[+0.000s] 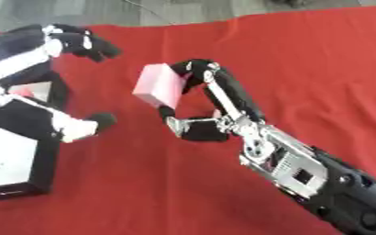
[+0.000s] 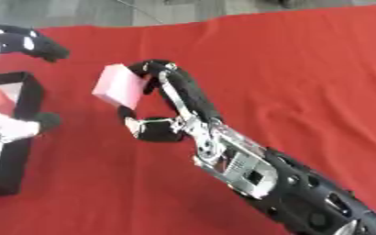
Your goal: Pick up the objects with one hand, pass them to the other hand, and then place them into the box on the other side of the table.
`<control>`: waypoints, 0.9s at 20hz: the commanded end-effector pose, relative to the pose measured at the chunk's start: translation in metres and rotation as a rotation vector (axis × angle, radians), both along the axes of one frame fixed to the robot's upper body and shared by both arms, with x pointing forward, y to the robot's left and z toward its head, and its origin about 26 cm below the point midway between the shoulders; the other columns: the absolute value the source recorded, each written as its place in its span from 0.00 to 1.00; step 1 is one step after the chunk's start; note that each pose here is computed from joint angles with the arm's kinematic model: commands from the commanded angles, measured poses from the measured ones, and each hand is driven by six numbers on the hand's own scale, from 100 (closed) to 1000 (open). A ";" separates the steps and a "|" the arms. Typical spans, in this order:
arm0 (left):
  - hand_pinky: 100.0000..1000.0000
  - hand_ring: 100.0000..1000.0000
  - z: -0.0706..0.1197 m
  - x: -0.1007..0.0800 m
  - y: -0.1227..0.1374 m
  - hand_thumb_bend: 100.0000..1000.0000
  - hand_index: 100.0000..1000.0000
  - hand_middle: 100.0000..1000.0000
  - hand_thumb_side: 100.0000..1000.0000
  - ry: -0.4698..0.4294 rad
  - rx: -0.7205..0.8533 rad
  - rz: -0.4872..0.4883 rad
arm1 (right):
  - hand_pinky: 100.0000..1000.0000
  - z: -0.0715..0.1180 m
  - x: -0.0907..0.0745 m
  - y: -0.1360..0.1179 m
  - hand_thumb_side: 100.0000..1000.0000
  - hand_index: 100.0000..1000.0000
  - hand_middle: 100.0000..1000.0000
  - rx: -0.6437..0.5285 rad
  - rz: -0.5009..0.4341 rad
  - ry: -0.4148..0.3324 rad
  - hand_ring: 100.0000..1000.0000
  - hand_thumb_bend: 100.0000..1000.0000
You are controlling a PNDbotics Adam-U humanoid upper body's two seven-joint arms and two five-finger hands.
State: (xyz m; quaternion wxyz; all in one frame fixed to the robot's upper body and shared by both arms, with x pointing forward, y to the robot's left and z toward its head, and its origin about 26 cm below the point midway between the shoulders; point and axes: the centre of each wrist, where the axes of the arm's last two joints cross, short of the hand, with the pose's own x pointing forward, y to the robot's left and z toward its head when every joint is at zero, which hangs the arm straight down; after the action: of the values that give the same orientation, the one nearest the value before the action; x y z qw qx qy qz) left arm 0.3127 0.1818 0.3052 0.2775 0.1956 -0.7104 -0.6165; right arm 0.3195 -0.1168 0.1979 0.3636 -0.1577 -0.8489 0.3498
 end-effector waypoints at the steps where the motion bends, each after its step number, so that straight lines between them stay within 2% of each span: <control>1: 0.86 0.79 0.004 0.002 -0.001 0.29 0.87 0.77 0.22 -0.058 0.010 0.014 | 0.66 0.008 0.000 0.003 0.00 0.53 0.46 -0.011 0.028 -0.035 0.53 0.00; 4: 0.85 0.78 0.000 0.006 -0.004 0.24 0.87 0.77 0.20 -0.072 -0.004 0.027 | 0.66 0.007 0.000 0.004 0.00 0.54 0.47 -0.024 0.045 -0.035 0.53 0.00; 11: 0.84 0.79 -0.008 0.014 -0.008 0.23 0.88 0.79 0.17 -0.083 0.013 0.017 | 0.67 0.007 -0.001 0.006 0.00 0.54 0.47 -0.065 0.090 -0.057 0.53 0.00; 18: 0.84 0.79 -0.013 0.019 -0.013 0.22 0.87 0.78 0.14 -0.096 0.029 0.003 | 0.66 0.007 0.000 0.009 0.00 0.54 0.47 -0.049 0.081 -0.100 0.53 0.00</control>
State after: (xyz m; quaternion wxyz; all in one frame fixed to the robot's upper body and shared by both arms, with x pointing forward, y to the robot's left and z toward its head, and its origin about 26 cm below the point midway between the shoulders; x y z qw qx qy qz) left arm 0.3328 0.1686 0.2833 0.2551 0.2200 -0.7104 -0.6180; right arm 0.3196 -0.1101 0.1959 0.3195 -0.1457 -0.8539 0.3840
